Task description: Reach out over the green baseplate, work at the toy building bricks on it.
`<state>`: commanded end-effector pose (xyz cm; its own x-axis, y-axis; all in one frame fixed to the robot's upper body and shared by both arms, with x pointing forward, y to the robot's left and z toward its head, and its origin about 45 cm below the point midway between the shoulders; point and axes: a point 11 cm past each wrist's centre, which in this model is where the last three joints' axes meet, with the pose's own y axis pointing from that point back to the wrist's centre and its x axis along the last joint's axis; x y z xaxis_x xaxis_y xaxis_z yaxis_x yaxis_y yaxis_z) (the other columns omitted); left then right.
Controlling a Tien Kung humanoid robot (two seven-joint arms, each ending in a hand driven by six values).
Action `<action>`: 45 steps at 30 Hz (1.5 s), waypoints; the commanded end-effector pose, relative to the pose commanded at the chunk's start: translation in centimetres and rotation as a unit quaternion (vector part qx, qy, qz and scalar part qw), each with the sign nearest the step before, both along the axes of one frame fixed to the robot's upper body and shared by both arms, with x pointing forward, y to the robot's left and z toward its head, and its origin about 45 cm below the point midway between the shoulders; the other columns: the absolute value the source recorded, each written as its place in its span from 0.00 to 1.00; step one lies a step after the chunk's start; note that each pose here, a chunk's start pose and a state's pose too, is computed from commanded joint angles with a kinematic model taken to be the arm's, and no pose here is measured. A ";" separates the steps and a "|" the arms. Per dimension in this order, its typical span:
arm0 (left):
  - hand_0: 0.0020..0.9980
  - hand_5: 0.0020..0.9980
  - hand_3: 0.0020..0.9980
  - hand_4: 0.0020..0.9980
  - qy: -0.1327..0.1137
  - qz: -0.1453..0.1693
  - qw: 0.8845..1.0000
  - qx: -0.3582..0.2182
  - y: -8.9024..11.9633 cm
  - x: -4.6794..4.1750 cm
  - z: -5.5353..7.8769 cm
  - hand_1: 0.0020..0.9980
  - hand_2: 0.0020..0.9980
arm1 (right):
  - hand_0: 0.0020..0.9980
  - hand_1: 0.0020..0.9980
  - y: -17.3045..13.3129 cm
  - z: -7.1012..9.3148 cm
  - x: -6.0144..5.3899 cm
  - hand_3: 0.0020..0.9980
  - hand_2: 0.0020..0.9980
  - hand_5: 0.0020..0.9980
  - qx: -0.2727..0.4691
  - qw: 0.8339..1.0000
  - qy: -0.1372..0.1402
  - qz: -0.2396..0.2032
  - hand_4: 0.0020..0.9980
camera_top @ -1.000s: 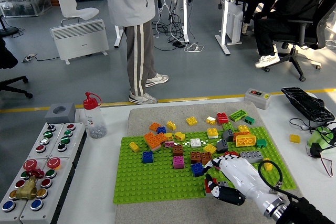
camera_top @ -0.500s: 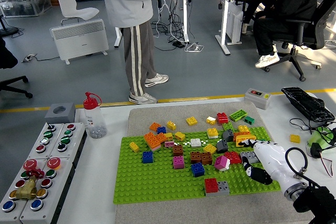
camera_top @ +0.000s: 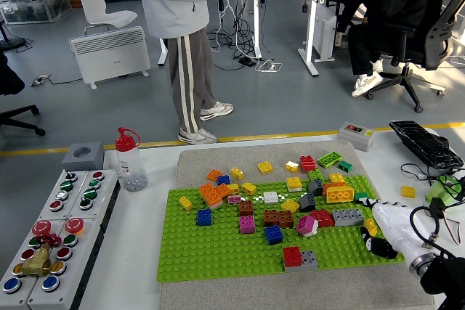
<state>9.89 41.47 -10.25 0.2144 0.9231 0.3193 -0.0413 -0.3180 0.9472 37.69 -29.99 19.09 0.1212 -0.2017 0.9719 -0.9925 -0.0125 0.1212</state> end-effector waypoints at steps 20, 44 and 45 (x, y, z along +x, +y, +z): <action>0.68 1.00 0.61 0.35 0.002 0.000 1.000 -0.003 -0.3 -0.33 -0.2 0.69 0.66 | 0.82 0.80 -1.1 -0.9 0.2 0.84 0.83 0.12 -0.036 0.999 0.021 0.000 0.58; 0.68 1.00 0.61 0.35 -0.001 0.000 1.000 -0.003 -0.4 -0.13 -0.2 0.69 0.66 | 0.81 0.79 -2.0 -1.1 1.1 0.81 0.81 0.14 -0.050 0.998 0.030 -0.001 0.56; 0.68 1.00 0.61 0.35 -0.001 0.000 1.000 -0.003 -0.3 -0.11 -0.1 0.69 0.66 | 0.80 0.78 -2.0 -1.1 1.1 0.77 0.80 0.14 -0.051 0.998 0.030 -0.001 0.56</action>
<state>9.77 41.12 -10.39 0.2134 0.9252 0.3138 -0.0427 -0.3121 0.9491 38.82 -31.97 17.97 0.1800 -0.1031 0.9782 -0.9834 0.0044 0.1814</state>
